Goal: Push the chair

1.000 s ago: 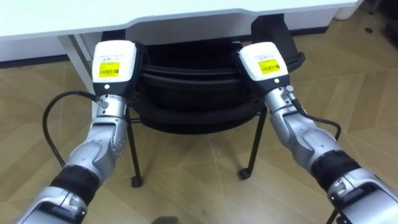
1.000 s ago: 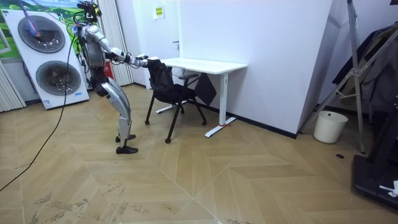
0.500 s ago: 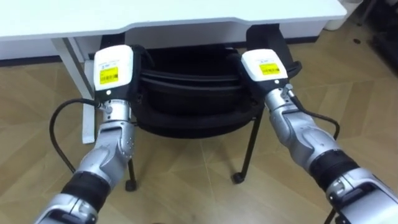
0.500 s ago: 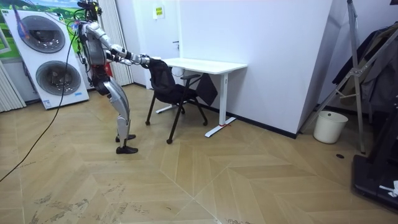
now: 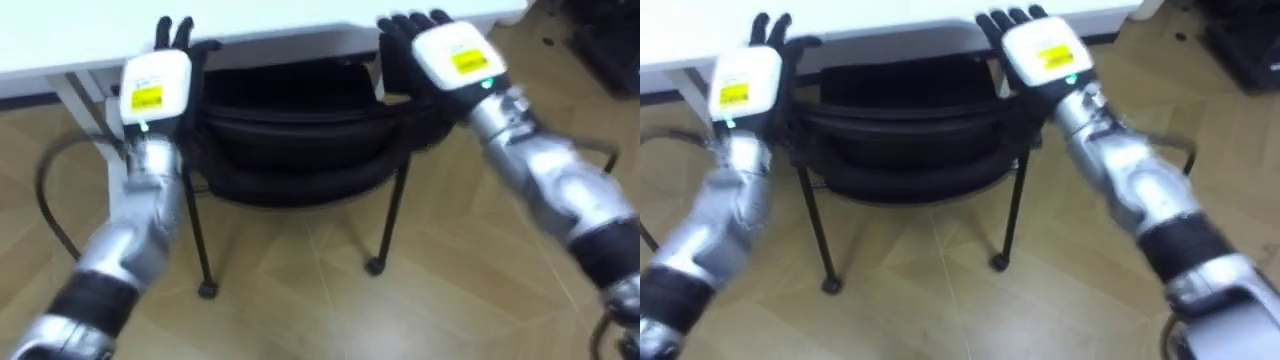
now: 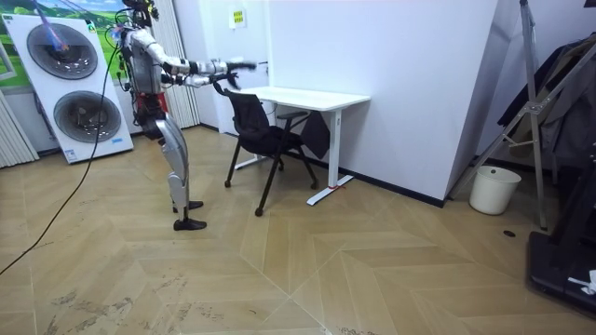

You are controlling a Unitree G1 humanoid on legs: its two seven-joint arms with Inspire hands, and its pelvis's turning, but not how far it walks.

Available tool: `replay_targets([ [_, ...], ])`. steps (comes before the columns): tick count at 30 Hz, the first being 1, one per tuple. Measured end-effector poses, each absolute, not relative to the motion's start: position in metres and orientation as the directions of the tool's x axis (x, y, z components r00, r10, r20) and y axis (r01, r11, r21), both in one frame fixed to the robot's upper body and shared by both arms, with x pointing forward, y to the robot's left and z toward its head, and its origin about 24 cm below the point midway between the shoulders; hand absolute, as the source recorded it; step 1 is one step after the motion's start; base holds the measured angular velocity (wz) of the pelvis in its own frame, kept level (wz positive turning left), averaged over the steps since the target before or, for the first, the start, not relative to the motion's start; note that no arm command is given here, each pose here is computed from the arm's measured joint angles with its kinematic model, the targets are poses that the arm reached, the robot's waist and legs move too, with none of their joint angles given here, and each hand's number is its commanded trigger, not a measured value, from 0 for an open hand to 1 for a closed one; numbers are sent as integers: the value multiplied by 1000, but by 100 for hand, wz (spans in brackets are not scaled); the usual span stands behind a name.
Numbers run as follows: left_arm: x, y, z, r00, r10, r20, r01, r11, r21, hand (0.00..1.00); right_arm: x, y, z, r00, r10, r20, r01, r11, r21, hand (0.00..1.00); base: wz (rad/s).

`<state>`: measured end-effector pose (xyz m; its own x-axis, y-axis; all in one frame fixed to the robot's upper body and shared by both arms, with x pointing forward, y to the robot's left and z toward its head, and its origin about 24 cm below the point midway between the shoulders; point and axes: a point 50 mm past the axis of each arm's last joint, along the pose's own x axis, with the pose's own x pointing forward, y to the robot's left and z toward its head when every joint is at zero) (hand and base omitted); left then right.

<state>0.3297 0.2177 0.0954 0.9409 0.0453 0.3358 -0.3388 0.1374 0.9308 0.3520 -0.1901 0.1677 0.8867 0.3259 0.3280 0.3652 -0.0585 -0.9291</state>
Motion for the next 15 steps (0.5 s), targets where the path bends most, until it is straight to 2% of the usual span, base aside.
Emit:
replay_targets([
  [2, 331, 229, 102, 948, 77, 309, -317, 131, 939, 0, 356, -207, 237, 766, 208, 608, 614, 44, -788, 0, -8],
  [3, 331, 231, 105, 949, 71, 308, -315, 123, 941, 0, 354, -213, 253, 724, 180, 666, 669, 52, -742, 0, 4],
  [4, 330, 233, 119, 931, 59, 360, -364, 126, 923, 0, 346, -228, 282, 640, 130, 757, 760, 42, -649, 0, 13],
  [5, 327, 236, 150, 875, 65, 479, -483, 157, 861, 0, 334, -242, 304, 556, 90, 826, 825, 59, -562, 0, 20],
  [6, 325, 239, 167, 833, 77, 548, -552, 172, 816, 0, 327, -246, 312, 515, 68, 854, 851, 80, -520, 0, 13],
  [8, 319, 261, 228, 632, 160, 758, -773, 192, 604, 0, 311, -250, 333, 395, 13, 919, 904, 170, -391, 0, -3],
  [10, 304, 289, 256, 512, 231, 827, -859, 163, 486, 0, 303, -257, 342, 365, -13, 931, 909, 223, -353, 0, -3],
  [11, 296, 298, 262, 478, 252, 841, -878, 145, 456, 0, 298, -262, 346, 350, -30, 936, 911, 241, -333, 0, 0],
  [13, 272, 324, 271, 368, 314, 875, -929, 77, 363, 0, 277, -289, 367, 270, -141, 953, 933, 281, -223, 0, 0],
  [15, 259, 339, 273, 313, 344, 885, -945, 24, 325, 0, 260, -312, 380, 202, -225, 953, 953, 268, -139, 0, -11],
])
